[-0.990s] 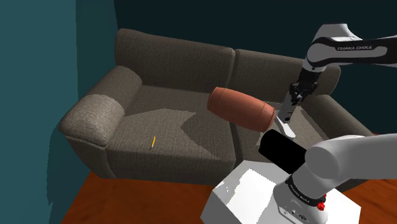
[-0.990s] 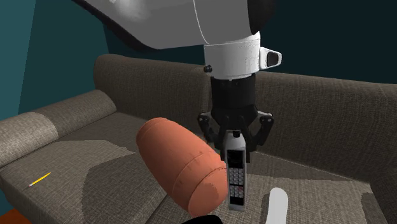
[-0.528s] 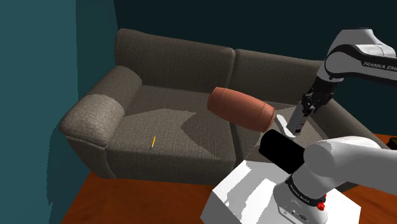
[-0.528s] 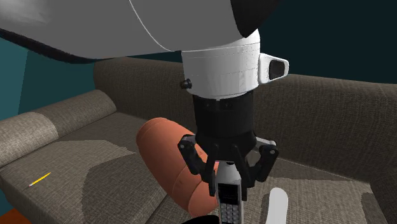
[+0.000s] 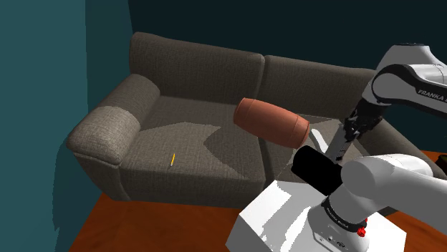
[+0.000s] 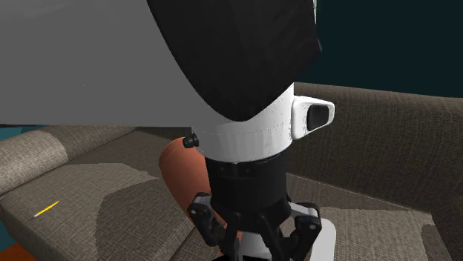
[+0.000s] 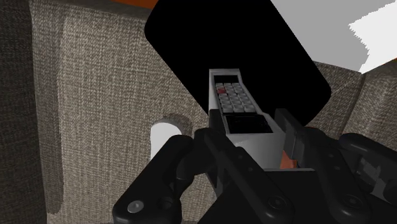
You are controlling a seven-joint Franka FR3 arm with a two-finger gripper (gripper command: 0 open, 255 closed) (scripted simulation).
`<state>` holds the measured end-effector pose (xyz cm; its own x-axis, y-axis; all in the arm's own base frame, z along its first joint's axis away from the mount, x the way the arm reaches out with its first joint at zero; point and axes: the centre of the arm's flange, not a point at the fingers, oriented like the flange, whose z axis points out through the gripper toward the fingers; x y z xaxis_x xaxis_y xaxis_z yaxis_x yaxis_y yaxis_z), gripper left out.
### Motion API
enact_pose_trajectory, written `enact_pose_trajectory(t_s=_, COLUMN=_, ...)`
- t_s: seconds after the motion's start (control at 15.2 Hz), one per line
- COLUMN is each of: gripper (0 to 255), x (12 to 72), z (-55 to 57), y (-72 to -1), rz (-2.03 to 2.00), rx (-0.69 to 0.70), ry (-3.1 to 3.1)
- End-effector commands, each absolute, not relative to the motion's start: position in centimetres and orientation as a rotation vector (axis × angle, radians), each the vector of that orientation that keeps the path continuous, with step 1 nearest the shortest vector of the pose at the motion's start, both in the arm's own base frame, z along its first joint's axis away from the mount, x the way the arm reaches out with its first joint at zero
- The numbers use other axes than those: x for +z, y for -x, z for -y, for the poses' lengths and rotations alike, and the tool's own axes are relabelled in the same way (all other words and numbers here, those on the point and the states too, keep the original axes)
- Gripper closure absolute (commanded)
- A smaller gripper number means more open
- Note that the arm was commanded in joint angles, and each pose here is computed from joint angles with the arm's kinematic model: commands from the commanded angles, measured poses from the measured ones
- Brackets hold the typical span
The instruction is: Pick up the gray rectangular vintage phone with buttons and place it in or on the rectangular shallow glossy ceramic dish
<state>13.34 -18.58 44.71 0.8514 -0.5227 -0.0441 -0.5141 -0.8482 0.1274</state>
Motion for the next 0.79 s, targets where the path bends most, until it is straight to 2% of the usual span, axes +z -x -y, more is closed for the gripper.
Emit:
enact_pose_trajectory(t_s=0.0, gripper=255, x=43.7, z=18.7, y=-13.4, rz=0.819, rx=-0.116, ry=-2.915)
enact_pose_trajectory(t_s=0.73, gripper=255, x=38.9, z=18.7, y=-13.4, rz=0.819, rx=-0.116, ry=-2.915)
